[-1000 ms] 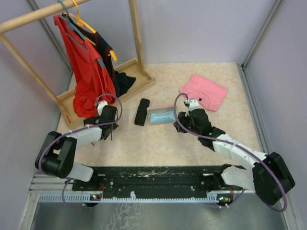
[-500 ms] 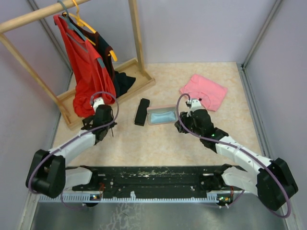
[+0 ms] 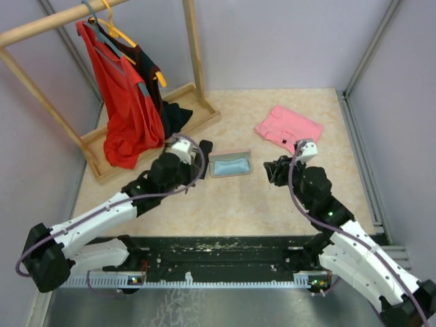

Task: Organize the sunglasses
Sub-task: Pick up the sunglasses from the center of the board, then place the sunglasses at the center of the board.

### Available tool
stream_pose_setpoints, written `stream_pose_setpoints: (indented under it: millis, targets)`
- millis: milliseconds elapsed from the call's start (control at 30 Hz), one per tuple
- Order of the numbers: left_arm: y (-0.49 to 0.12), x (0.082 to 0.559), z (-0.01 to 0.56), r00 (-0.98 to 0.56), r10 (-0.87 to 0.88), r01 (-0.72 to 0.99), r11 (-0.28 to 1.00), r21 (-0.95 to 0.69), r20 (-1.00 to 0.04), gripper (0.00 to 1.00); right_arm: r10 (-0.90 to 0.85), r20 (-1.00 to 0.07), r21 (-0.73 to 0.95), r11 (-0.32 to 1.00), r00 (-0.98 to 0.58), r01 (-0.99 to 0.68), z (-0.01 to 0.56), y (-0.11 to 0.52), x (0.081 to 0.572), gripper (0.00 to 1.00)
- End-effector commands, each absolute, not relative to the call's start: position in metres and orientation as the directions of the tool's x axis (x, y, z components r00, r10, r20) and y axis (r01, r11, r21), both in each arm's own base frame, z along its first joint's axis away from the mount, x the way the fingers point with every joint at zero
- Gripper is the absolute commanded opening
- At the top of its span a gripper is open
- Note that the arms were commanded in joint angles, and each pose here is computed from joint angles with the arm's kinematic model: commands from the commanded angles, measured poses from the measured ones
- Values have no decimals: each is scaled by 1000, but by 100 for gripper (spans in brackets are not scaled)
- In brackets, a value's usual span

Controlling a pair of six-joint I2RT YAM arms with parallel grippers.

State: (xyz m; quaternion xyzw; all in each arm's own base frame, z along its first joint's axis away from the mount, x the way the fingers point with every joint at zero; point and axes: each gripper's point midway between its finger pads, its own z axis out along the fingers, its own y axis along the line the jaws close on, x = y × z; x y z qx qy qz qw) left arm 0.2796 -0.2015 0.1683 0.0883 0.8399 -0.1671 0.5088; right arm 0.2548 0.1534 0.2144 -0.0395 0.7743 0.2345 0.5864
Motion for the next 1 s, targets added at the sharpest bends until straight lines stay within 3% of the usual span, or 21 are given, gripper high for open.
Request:
stream_pose_setpoints:
  millis: [0, 167, 233, 367, 533, 733, 833, 967]
  targets:
    - [-282, 244, 194, -326, 156, 676, 728, -114, -933, 1, 273, -946, 314, 908, -178, -278, 257, 127, 252, 39]
    - [-333, 208, 198, -94, 242, 877, 479, 35, -966, 1, 280, -953, 301, 925, -119, -232, 272, 106, 242, 39]
    - [-351, 183, 187, -2, 291, 956, 280, 83, -957, 0, 276, -955, 294, 931, -109, -216, 273, 100, 239, 39]
    - [-370, 144, 171, 195, 316, 979, -5, 205, -928, 0, 262, -959, 279, 939, -108, -200, 271, 94, 236, 39]
    - [-379, 116, 139, 251, 376, 959, -225, 175, -892, 0, 249, -962, 268, 944, -115, -193, 267, 93, 236, 39]
    - [-391, 105, 94, 235, 490, 953, -287, 99, -839, 0, 243, -963, 262, 946, -121, -189, 263, 93, 237, 39]
    - [-396, 108, 74, 197, 550, 965, -253, 63, -812, 0, 247, -961, 267, 945, -121, -190, 264, 93, 237, 39]
    - [-399, 120, 59, 91, 622, 993, -111, 27, -778, 0, 245, -960, 268, 943, -132, -196, 262, 96, 237, 39]
